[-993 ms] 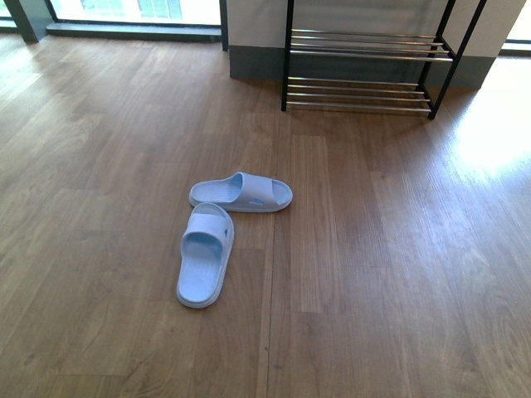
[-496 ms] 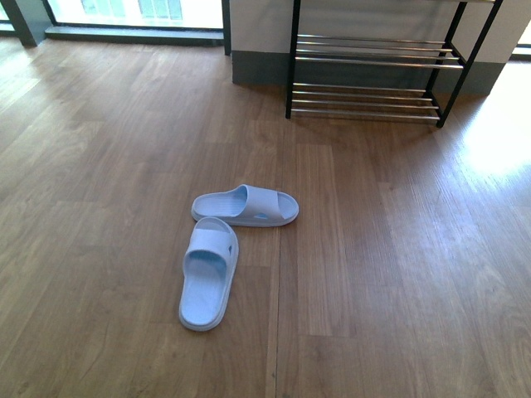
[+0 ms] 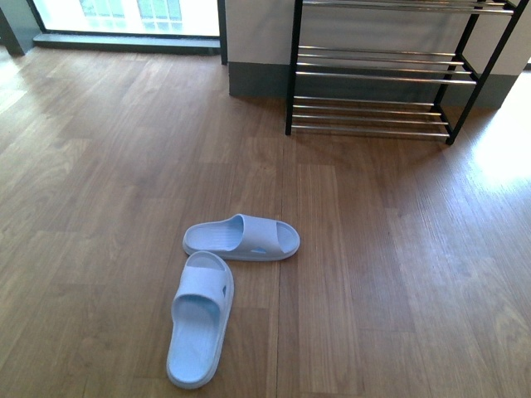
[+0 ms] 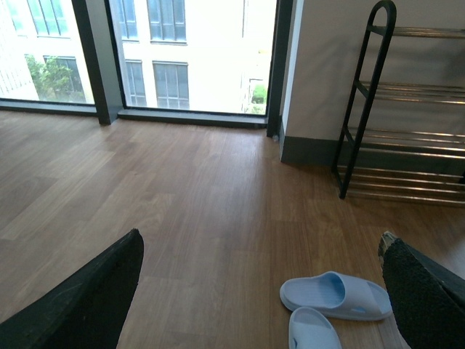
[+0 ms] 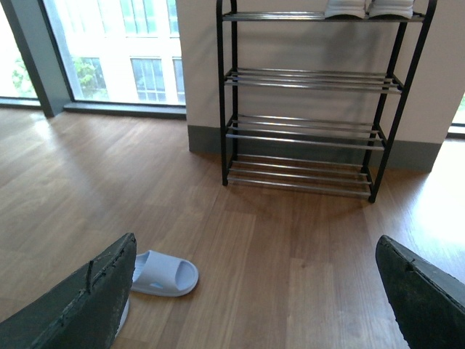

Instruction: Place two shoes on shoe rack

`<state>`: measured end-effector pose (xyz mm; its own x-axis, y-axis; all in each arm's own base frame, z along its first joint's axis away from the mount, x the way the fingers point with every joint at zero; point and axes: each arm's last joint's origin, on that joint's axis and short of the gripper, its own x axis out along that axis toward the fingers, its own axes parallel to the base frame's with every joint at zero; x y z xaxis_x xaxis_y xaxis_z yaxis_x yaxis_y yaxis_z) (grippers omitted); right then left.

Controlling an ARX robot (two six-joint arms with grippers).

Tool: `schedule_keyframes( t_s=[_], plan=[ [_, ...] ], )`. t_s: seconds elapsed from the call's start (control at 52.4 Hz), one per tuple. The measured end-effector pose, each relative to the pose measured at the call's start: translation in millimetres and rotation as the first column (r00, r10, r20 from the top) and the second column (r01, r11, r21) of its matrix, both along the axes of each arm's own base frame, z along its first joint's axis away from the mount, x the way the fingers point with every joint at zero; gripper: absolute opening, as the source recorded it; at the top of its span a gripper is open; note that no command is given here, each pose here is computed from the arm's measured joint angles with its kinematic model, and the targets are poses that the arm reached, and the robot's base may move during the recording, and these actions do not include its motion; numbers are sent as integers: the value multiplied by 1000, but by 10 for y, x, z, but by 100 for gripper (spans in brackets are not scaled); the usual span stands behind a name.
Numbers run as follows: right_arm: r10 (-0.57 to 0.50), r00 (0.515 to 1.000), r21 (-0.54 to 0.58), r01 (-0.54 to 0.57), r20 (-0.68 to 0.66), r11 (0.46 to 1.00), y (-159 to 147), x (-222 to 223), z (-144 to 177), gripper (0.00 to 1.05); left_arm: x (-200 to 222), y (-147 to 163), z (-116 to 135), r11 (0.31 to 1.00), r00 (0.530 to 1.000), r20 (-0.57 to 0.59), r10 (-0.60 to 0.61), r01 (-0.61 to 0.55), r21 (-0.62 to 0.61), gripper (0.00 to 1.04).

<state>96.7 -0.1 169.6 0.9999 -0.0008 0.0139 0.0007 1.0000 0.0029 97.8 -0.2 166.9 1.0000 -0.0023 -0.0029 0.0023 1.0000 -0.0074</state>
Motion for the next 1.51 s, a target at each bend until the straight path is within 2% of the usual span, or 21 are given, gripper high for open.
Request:
schedule_keyframes(
  t_s=[1.508],
  plan=[
    [0, 1000, 0, 0, 0, 1000, 0, 0, 0, 96, 0, 0, 0, 1000, 1000, 0, 0, 0, 0, 95]
  ],
)
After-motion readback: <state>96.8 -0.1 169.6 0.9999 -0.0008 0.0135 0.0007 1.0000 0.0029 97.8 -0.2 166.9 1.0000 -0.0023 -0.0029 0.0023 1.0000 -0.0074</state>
